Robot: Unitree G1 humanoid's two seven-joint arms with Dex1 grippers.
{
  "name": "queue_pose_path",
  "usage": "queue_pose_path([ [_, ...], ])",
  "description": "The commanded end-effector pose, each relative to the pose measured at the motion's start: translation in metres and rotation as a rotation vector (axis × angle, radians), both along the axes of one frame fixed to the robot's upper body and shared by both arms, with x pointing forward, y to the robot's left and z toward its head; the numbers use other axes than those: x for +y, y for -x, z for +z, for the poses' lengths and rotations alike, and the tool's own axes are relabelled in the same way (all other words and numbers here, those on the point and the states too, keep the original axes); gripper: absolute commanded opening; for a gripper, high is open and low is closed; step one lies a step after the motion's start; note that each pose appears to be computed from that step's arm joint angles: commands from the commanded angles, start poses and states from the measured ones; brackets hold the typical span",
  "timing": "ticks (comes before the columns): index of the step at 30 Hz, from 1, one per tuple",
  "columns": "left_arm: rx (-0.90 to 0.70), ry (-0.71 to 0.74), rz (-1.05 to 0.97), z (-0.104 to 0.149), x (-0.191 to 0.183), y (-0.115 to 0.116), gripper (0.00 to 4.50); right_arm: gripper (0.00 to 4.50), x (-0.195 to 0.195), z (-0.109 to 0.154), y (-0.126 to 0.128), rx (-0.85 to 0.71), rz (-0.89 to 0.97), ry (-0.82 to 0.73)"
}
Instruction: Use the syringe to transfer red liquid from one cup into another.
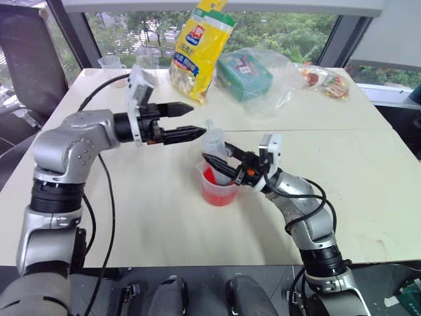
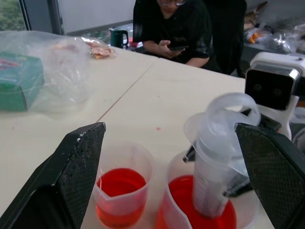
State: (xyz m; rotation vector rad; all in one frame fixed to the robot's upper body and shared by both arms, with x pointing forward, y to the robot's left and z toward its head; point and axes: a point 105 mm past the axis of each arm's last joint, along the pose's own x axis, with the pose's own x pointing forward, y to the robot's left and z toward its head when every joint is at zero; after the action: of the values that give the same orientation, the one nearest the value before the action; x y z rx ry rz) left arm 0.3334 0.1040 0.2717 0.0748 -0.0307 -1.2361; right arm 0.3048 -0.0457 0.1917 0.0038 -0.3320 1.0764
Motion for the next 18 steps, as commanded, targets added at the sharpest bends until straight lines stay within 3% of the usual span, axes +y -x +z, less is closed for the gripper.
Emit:
queue_pose_path([
  [1,-0.060,0.004,-0.036,0.012,-0.008,0.003,4.50,1.38,0.002,0.005,0.007,-0.029,0.030,0.004],
  [9,-0.029,0.022,-0.132,0.005,-0.030,0.008,4.50,1.38,0.003,0.006,0.006,-0.033,0.034,0.018],
  [13,-0.018,0.044,-0.158,0.003,-0.035,0.010,3.18,1.38,0.003,0.006,0.005,-0.034,0.038,0.027],
  [18,-0.021,0.059,-0.165,0.005,-0.036,0.010,0.65,1.38,0.004,0.005,0.006,-0.025,0.044,0.037],
])
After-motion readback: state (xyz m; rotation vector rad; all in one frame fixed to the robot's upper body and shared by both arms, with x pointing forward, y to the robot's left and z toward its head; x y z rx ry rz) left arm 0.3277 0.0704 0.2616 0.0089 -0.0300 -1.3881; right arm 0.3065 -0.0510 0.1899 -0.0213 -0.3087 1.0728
